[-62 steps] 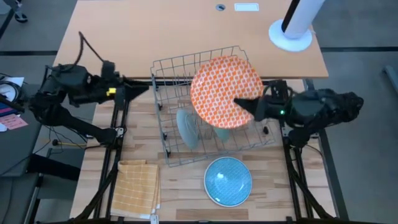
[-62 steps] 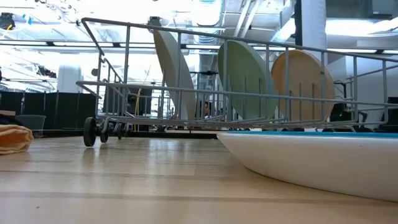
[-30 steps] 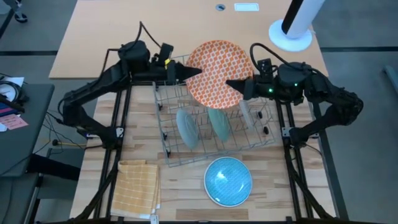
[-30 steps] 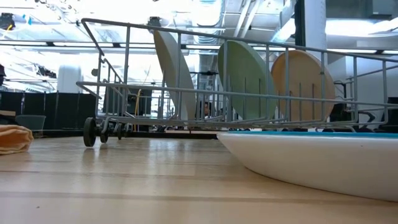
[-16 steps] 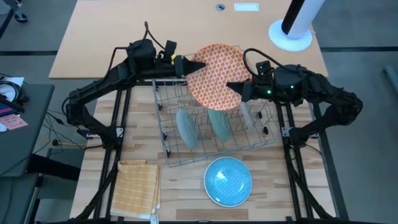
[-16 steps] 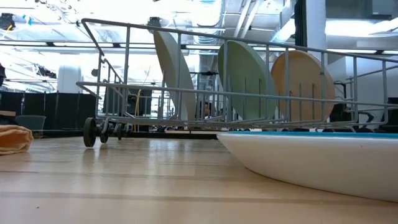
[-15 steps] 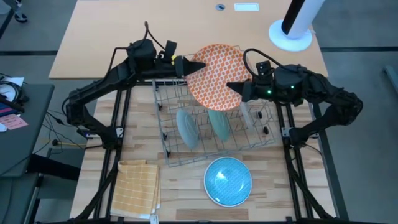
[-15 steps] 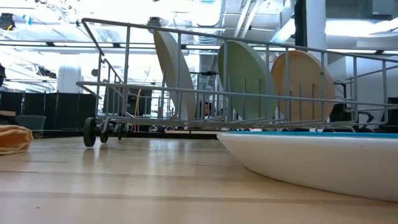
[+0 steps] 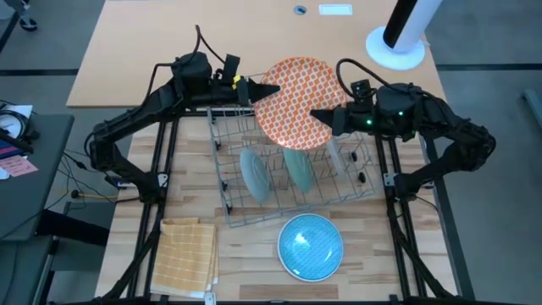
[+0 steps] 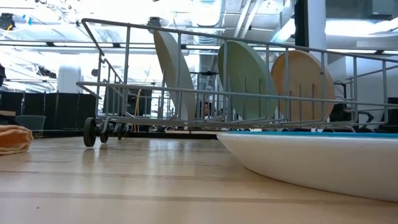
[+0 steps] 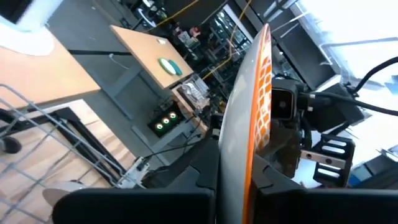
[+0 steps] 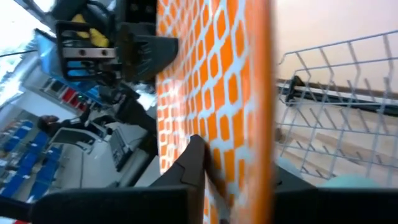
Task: Sort dishes
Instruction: Put the orange patterned plate in the dish rack
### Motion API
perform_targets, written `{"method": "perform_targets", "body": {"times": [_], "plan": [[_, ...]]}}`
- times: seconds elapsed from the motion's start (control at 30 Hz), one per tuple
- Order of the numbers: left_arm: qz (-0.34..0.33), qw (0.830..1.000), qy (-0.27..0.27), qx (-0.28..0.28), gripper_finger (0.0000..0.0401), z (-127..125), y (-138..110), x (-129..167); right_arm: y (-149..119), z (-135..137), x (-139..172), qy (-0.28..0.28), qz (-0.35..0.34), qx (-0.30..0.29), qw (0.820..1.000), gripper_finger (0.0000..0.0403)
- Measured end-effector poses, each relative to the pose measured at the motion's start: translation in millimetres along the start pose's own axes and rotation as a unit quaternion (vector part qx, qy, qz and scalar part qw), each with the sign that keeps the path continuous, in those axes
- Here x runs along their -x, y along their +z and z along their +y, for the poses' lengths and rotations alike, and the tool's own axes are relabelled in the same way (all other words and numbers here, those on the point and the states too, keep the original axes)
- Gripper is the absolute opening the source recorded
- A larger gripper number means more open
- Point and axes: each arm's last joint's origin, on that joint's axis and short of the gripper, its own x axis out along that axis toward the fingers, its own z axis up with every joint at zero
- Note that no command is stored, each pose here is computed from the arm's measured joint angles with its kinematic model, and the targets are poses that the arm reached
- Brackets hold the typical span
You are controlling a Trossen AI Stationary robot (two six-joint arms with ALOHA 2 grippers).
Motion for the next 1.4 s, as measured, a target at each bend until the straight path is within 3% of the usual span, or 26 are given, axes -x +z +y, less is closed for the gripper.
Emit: {"method": "perform_targets", "body": {"times": [0.23,0.47,0.77,1.03,1.13,1.27,1.4], "plan": [[-0.010,0.999,0.030,-0.005,0.0006,12.5,7.8,1.5,5.4,-16.9,4.8,-0.060,-0.001,0.013,0.998,0.0155],[-0.033,0.998,0.042,-0.016,0.0005,17.1,15.9,4.4,17.5,-32.4,27.7,-0.084,-0.006,0.046,0.995,0.0247],[-0.118,0.986,0.052,-0.102,0.0005,17.7,33.8,7.5,33.6,-44.1,68.3,-0.069,-0.041,0.105,0.991,0.0260],[-0.201,0.961,0.093,-0.168,0.0004,25.1,50.2,7.5,32.3,-57.7,97.9,-0.085,-0.026,0.130,0.987,0.0260],[-0.216,0.940,0.106,-0.240,0.0004,31.8,59.5,7.8,31.7,-62.4,100.0,-0.108,-0.023,0.135,0.985,0.0260],[-0.238,0.896,0.108,-0.360,0.0004,41.2,72.5,4.5,34.5,-64.0,95.3,-0.121,-0.036,0.098,0.987,0.0260],[-0.233,0.813,0.125,-0.519,0.0004,54.3,83.3,1.7,35.9,-62.3,88.3,-0.121,-0.050,0.027,0.991,0.0260]]}}
